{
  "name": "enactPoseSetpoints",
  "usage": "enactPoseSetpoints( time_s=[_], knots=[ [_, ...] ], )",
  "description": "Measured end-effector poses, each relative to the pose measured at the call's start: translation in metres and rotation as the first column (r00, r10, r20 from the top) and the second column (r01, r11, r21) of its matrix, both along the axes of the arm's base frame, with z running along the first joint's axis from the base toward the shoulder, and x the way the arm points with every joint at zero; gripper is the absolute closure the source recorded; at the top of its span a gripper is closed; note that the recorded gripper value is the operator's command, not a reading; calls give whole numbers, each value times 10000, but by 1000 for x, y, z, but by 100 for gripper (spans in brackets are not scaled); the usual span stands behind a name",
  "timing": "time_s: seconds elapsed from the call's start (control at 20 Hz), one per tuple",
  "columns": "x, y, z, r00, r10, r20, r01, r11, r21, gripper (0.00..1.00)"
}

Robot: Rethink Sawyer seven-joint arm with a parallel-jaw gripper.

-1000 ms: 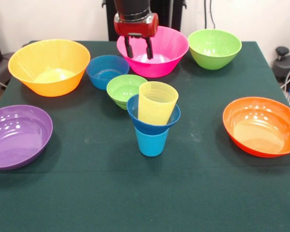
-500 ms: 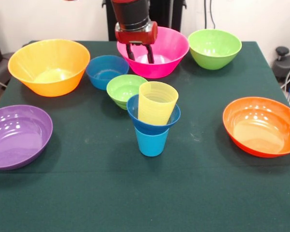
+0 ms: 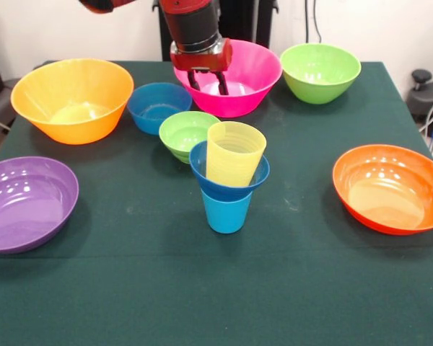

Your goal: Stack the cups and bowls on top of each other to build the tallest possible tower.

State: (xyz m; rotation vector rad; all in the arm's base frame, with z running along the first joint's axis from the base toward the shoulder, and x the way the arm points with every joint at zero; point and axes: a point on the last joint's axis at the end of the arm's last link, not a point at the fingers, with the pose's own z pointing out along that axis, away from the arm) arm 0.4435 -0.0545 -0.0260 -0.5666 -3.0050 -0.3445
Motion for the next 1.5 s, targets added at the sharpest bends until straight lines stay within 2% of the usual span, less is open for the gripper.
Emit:
enactPoseSetpoints(
  time_s=[0.15,0.45,0.65,1.05,1.25,1.5],
  knots=[
    [-1,-5,-1,10000,-87,11,87,9999,64,0],
    [9,-12,11,9996,-229,193,229,9997,0,0],
    [23,-13,36,9983,-419,404,423,9991,-90,0],
    [47,-14,79,9957,-733,560,747,9969,-228,0],
    [55,-17,93,9973,-607,411,619,9977,-284,0],
    [64,-23,103,9998,-133,120,136,9995,-293,0]
  ],
)
